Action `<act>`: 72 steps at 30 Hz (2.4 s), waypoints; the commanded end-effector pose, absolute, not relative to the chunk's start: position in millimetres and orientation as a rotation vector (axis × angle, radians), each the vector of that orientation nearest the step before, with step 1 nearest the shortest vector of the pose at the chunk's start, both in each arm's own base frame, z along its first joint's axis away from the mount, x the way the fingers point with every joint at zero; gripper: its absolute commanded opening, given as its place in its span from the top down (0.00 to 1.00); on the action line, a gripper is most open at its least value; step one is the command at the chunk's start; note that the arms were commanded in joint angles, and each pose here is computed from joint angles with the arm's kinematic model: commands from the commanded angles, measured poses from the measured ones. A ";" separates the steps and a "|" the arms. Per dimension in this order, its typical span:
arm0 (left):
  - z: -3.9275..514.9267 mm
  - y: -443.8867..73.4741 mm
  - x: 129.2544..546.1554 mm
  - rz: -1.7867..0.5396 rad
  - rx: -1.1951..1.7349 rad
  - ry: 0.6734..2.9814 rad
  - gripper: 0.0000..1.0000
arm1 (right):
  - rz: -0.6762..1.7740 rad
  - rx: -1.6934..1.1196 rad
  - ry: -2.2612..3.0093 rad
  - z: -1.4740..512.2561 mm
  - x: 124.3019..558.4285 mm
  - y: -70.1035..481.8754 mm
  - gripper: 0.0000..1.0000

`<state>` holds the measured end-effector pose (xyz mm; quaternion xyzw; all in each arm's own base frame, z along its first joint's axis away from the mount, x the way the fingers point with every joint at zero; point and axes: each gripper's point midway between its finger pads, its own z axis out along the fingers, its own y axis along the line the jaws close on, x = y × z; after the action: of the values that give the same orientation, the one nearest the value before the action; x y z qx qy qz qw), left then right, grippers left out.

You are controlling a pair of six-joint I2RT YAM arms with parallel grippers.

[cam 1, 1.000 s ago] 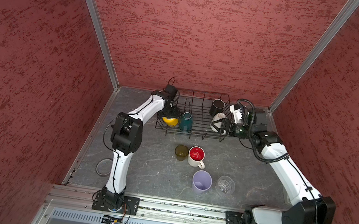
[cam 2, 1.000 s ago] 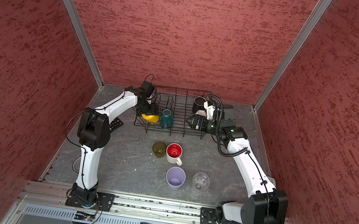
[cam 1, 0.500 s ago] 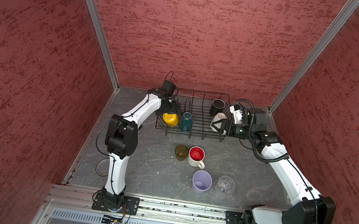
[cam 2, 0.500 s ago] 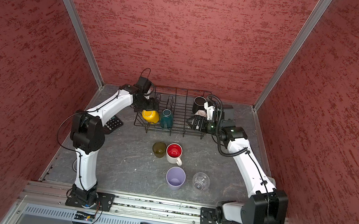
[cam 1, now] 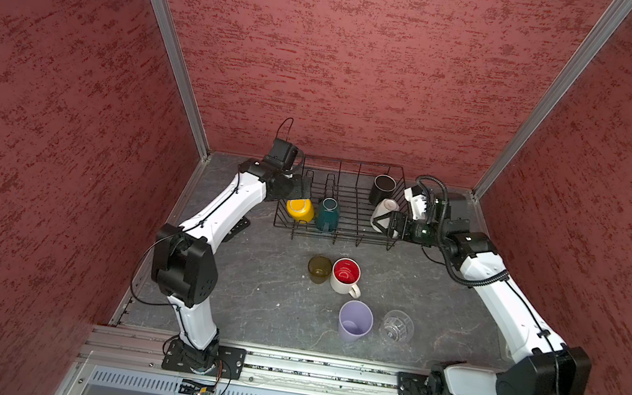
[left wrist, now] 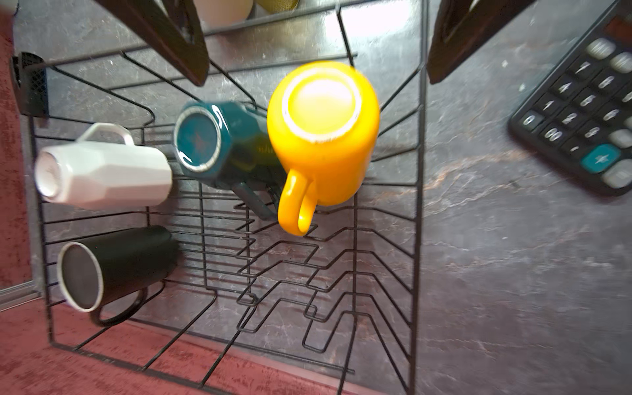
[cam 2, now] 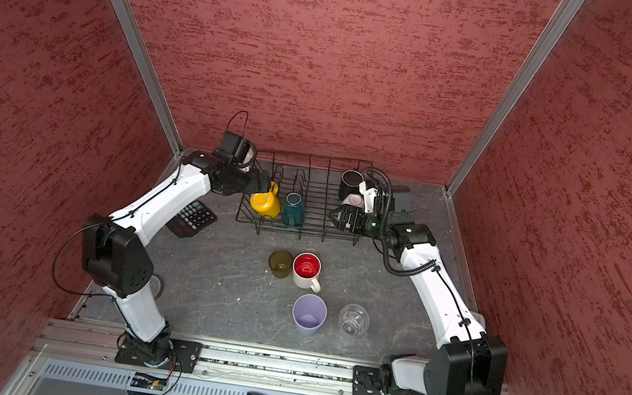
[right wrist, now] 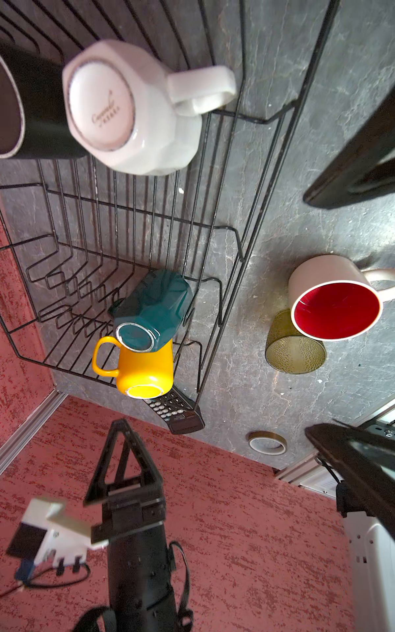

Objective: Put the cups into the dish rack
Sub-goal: 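Lower the yellow mug upright into the rack beside the green mug with the left gripper, then open the left gripper and lift it off the yellow mug, then reach the right gripper down to the white red-lined mug while the left gripper draws back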

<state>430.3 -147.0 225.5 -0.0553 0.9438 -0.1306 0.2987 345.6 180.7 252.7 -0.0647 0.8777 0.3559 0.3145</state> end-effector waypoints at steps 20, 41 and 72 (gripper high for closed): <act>158.7 -169.8 451.7 -0.260 -0.059 2.614 0.00 | 0.904 -0.177 2.307 255.1 341.5 174.5 0.01; 158.7 -182.3 454.8 -0.305 0.253 2.646 0.47 | 0.914 -0.180 2.319 250.0 344.4 176.8 0.01; 331.2 -140.5 433.2 -0.227 0.114 2.016 0.00 | 0.753 -0.210 2.416 235.2 333.9 163.4 0.05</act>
<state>433.2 -143.1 302.9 0.0751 0.8819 -0.0690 0.4602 338.7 170.3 235.2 -0.0696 0.8986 0.3153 0.2971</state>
